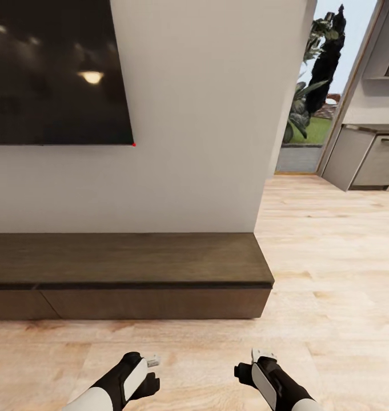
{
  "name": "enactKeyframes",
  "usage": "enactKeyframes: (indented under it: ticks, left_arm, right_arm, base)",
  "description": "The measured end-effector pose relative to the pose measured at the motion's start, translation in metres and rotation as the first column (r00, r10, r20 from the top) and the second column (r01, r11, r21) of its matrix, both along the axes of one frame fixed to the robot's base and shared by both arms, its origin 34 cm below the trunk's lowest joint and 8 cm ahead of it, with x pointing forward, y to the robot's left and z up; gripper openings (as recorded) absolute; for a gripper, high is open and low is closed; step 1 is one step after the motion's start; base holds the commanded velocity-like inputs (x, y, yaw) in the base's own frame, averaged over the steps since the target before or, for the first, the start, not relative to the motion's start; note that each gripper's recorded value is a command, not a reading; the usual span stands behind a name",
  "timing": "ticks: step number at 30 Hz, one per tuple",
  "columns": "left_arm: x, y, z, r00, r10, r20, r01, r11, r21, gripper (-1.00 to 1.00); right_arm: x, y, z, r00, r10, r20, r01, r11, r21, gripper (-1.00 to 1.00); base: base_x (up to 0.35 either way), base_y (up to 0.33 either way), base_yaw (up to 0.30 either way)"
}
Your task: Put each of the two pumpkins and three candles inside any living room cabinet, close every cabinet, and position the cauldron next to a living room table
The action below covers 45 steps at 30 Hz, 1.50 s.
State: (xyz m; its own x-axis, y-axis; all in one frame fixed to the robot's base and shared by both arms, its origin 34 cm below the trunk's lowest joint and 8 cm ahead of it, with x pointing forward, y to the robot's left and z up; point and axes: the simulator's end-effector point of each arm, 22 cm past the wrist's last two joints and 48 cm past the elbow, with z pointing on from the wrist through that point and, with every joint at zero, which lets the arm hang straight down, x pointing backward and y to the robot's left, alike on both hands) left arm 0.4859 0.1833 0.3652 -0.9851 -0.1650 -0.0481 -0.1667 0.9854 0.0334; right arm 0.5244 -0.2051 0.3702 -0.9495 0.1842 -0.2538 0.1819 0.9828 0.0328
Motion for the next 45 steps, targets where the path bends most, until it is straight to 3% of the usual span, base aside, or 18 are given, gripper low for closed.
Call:
enactKeyframes:
  ticks: [13, 26, 45]
  left_arm:
    - [0.005, -0.001, 0.026, 1.0, 0.002, 0.0, -0.002, 1.0, -0.005, 1.0]
    - [0.008, -0.002, 0.052, 1.0, 0.004, 0.0, -0.004, 1.0, -0.01, 1.0]
    - [0.009, -0.002, 0.053, 1.0, 0.009, 0.0, -0.009, 1.0, -0.015, 1.0]
  right_arm:
    - [0.005, 0.0, 0.027, 1.0, 0.0, 0.002, 0.0, 1.0, 0.0, 1.0]
    - [0.009, 0.0, 0.052, 1.0, 0.001, 0.002, -0.001, 1.0, 0.0, 1.0]
    - [0.01, -0.001, 0.051, 1.0, 0.008, 0.021, -0.008, 1.0, -0.015, 1.0]
  base:
    - [0.0, 0.0, 0.02]
    - [0.0, 0.0, 0.159]
    - [-0.002, 0.0, 0.248]
